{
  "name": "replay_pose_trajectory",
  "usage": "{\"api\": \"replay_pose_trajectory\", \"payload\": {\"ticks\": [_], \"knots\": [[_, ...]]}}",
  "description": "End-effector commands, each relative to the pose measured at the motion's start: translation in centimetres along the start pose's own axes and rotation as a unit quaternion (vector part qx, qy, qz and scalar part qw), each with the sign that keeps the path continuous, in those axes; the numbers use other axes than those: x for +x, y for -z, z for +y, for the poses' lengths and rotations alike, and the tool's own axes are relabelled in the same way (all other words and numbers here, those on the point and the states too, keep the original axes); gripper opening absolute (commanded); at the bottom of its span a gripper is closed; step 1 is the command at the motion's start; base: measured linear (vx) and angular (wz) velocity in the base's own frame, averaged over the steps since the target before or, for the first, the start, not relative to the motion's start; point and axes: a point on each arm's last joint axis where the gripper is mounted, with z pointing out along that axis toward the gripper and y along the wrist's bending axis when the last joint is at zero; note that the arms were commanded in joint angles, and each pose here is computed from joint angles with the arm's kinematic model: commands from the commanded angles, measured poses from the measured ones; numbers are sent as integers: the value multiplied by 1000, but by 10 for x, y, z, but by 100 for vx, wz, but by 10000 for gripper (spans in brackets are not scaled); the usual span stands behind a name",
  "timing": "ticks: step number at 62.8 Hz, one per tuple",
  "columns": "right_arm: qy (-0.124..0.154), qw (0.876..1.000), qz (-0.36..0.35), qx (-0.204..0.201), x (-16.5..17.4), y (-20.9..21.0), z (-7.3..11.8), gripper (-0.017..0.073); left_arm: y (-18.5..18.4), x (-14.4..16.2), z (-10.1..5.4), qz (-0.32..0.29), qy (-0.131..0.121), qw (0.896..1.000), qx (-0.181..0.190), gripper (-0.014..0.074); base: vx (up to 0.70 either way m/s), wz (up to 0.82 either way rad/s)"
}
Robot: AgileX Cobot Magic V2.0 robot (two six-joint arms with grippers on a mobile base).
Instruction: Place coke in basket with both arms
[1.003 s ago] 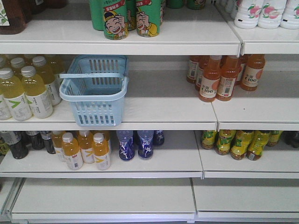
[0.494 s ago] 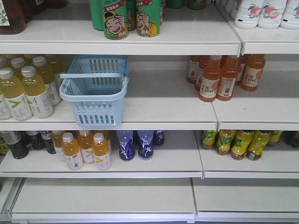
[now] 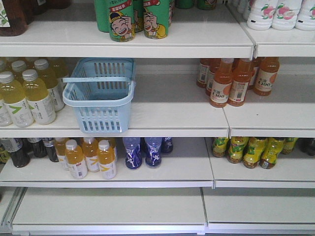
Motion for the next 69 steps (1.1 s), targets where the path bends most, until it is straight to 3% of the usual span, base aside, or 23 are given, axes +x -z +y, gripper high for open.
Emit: {"api": "replay_pose_trajectory", "payload": {"ticks": [1,46,51,56,61,64,69], "knots": [[6,999,-39,1,-5,1,0,-2,2,-15,-2,-51,7,999,4,-6,0,0],[6,999,-38,1,-5,1,0,-2,2,-16,-2,-55,7,998,4,-6,0,0],[6,999,-38,1,-5,1,0,-2,2,-17,-2,-57,19,998,5,-6,0,0],[6,999,-38,1,-5,1,0,-2,2,-18,-2,-57,69,996,6,-6,0,0],[6,999,-38,1,-5,1,0,-2,2,-18,-1,-56,143,988,7,-6,0,0],[6,999,-38,1,-5,1,0,-2,2,-18,0,-57,202,978,8,-6,0,0],[6,999,-39,1,-5,1,0,-2,2,-18,0,-57,315,947,10,-6,0,0]]}}
